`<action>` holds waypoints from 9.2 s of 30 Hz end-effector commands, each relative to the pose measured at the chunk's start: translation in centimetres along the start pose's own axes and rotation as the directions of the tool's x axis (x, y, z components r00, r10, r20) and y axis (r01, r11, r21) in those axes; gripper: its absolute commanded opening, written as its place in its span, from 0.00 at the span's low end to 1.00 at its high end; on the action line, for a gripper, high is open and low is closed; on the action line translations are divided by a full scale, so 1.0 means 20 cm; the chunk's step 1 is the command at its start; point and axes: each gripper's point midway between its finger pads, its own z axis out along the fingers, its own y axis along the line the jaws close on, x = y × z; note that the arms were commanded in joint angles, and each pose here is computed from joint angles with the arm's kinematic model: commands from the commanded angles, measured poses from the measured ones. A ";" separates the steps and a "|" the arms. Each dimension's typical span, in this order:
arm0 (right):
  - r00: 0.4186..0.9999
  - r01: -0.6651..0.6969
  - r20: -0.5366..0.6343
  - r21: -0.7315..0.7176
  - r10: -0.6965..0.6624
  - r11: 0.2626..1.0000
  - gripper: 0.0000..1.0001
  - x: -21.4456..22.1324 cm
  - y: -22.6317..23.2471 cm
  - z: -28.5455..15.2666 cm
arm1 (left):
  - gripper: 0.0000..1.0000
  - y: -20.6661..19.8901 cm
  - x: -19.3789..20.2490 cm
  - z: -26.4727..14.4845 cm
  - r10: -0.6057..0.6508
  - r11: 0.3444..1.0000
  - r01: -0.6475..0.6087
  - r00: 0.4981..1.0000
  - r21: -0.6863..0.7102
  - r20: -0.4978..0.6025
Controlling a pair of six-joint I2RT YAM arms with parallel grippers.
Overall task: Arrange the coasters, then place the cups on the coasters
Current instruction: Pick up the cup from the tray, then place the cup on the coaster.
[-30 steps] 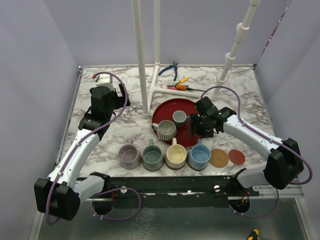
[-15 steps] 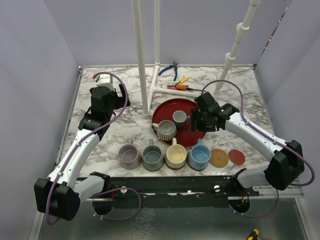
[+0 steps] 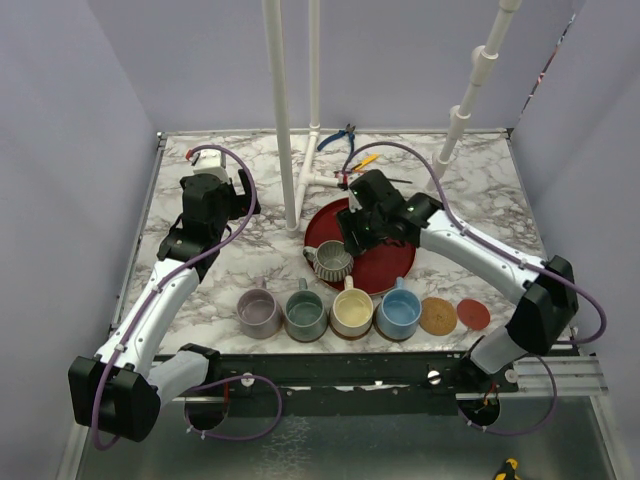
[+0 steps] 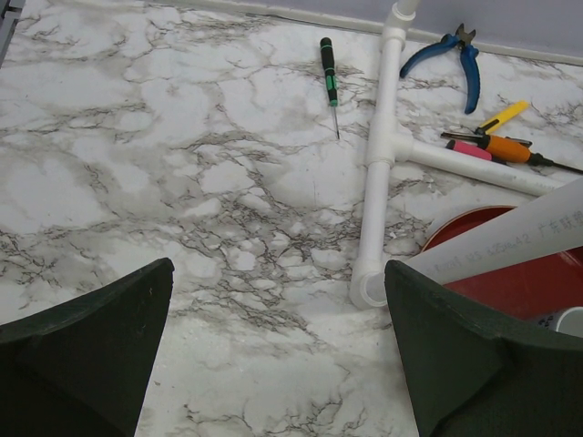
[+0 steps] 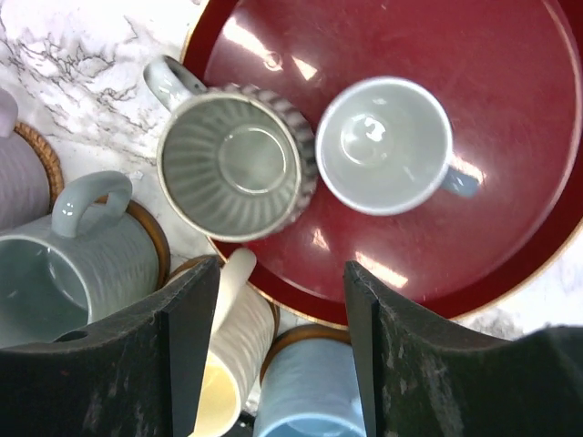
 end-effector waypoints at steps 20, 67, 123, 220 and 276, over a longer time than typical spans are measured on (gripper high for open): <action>0.941 0.337 0.071 -0.276 -0.331 0.900 0.61 -0.14 0.27 0.44 | 0.99 0.05 0.04 0.02 0.014 0.999 -0.014 1.000 -0.046 -0.010; 0.923 0.375 0.173 -0.219 -0.343 0.901 0.01 -0.24 0.18 0.38 | 0.99 0.05 0.04 0.02 0.013 0.999 -0.014 1.000 -0.042 -0.018; 0.968 -0.206 0.222 0.447 0.115 0.870 0.00 0.09 -0.55 -0.52 | 0.88 -1.62 0.38 -0.54 -0.128 0.803 0.255 0.956 0.539 -0.263; 0.775 -0.535 0.471 0.135 0.422 0.834 0.77 -0.06 -0.85 -0.56 | 0.00 -1.77 0.53 -0.25 0.057 0.934 -0.002 0.988 0.357 -0.142; 0.908 -0.418 0.096 0.155 0.407 0.895 0.06 0.22 -0.73 0.19 | 0.50 -1.55 0.86 0.07 0.109 0.942 0.009 0.936 0.334 -0.335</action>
